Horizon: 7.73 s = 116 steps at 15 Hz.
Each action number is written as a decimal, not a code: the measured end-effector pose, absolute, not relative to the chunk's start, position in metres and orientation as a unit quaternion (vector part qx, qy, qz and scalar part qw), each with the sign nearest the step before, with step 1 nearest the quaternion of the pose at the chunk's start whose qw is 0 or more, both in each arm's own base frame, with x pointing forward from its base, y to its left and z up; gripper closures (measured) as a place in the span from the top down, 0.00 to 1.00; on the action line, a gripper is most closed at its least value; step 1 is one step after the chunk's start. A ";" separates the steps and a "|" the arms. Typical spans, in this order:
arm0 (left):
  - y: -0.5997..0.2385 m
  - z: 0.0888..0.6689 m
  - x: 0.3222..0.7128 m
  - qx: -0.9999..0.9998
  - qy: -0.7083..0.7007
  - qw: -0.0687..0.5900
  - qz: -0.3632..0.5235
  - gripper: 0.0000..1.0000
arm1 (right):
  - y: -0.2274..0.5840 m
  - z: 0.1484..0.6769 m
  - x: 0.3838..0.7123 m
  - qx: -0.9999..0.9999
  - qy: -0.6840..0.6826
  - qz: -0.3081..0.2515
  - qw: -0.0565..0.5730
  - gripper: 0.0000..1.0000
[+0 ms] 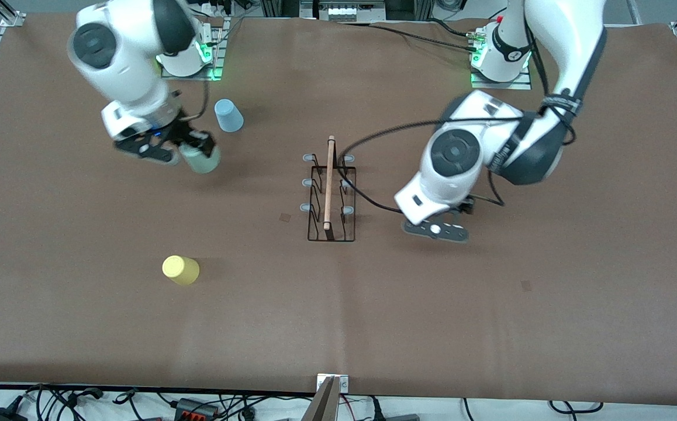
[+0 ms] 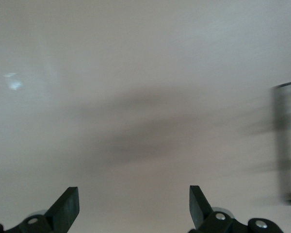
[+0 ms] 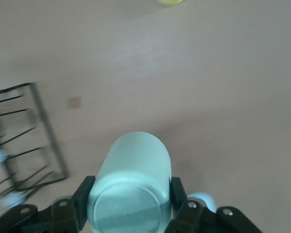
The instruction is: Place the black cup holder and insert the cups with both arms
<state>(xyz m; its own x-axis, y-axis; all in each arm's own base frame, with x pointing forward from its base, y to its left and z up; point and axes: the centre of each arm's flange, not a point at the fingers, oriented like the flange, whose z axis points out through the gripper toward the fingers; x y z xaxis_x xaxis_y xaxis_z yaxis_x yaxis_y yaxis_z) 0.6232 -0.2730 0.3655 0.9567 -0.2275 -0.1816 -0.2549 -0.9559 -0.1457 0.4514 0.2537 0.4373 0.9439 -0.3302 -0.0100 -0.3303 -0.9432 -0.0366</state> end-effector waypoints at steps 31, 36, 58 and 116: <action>0.071 0.605 0.562 -0.991 0.129 -0.024 -0.001 1.00 | 0.119 0.377 0.586 -0.999 0.032 -0.026 0.022 1.00; 0.072 0.584 0.567 -0.991 0.129 -0.028 0.017 1.00 | 0.079 0.318 0.637 -0.997 -0.049 -0.053 0.009 1.00; 0.089 0.556 0.568 -0.988 0.115 -0.044 0.089 1.00 | 0.095 0.230 0.682 -0.990 -0.084 -0.111 0.006 0.67; 0.024 0.562 0.562 -0.986 0.153 0.006 0.061 1.00 | -0.045 0.595 0.575 -0.999 0.033 0.013 -0.013 1.00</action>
